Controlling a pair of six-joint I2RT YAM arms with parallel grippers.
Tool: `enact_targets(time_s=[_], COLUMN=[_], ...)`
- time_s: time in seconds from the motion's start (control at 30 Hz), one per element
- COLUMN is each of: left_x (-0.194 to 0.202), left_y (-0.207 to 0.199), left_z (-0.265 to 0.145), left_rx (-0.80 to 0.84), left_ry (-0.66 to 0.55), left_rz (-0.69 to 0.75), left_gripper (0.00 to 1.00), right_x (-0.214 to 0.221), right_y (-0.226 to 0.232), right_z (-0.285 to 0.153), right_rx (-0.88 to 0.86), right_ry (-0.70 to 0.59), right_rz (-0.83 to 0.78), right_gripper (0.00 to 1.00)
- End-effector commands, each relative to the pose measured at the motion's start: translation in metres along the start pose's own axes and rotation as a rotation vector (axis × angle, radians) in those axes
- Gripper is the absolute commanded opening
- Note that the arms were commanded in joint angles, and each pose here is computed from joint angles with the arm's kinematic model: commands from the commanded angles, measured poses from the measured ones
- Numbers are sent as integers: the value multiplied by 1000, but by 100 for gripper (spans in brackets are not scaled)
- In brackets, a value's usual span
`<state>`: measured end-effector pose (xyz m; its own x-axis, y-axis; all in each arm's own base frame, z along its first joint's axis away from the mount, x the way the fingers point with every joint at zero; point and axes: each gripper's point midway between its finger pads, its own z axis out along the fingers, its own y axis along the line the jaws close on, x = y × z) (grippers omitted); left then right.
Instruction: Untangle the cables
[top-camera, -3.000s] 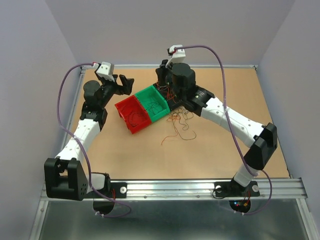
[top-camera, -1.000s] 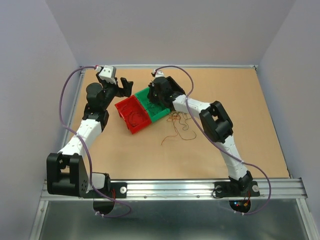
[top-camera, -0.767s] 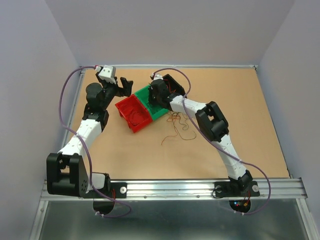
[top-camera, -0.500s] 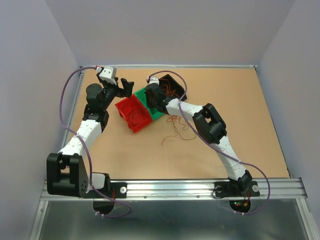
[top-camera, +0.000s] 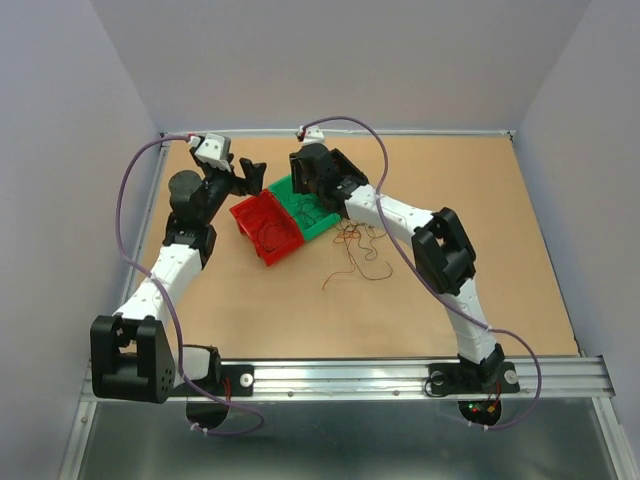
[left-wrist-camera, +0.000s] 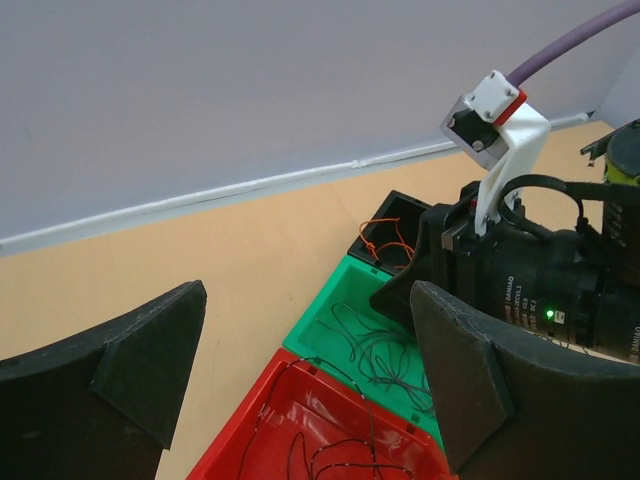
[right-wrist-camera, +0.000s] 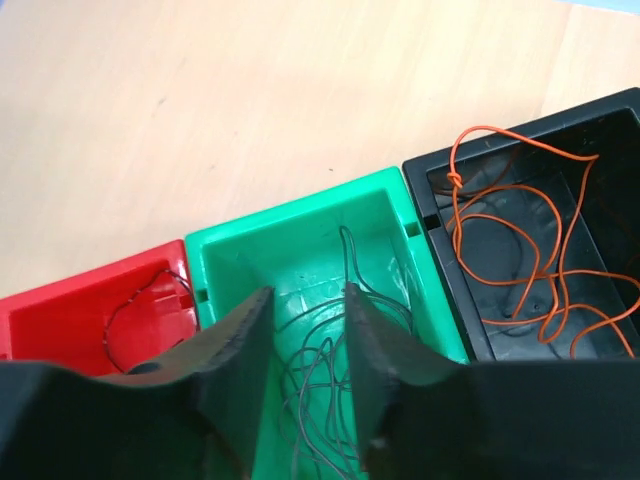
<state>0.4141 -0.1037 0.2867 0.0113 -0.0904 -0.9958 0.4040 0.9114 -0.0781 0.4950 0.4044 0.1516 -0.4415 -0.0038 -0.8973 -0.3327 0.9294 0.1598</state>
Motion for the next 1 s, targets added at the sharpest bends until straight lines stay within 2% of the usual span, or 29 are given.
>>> enact_targets(time_s=[0.0,0.07,0.17,0.23,0.3,0.4,0.43,0.6,0.73,0.77,0.87,0.93,0.97], left_x=[-27,-28,-25,-21,-13,4,8,50,81,85,96,96,94], left_y=[-2,-1,-7,-17,-33,-53,-72,-118,-146,-151,-155,-159,-160], left_z=[-6,-6,-4,-2,4,11,13,23,27,27,28,25,24], left_rx=[9,2,25,73,84,123,166,297,382,396,429,457,464], left_ry=[-99,-105,-94,-81,-54,-8,3,130,216,225,249,250,244], left_rz=[48,52,53,92,107,162,186,255,293,293,301,305,306], left_gripper=[96,97,98,98,98,97,97,96,95,95,95,96,95], right_x=[-46,-49,-51,-54,-56,-33,-22,23,69,76,95,106,109], right_y=[7,7,0,-11,-25,-58,-73,-140,-165,-168,-164,-165,-165], right_z=[-21,-27,-45,-70,-91,-130,-152,-197,-202,-198,-182,-167,-162], right_rx=[-27,-28,-20,-10,27,102,124,214,238,237,215,216,215], right_ry=[-101,-110,-119,-146,-175,-156,-145,-107,-22,1,78,125,138], right_rz=[17,21,29,43,62,62,73,198,226,208,168,145,135], right_gripper=[42,49,55,57,64,74,75,69,75,85,100,99,94])
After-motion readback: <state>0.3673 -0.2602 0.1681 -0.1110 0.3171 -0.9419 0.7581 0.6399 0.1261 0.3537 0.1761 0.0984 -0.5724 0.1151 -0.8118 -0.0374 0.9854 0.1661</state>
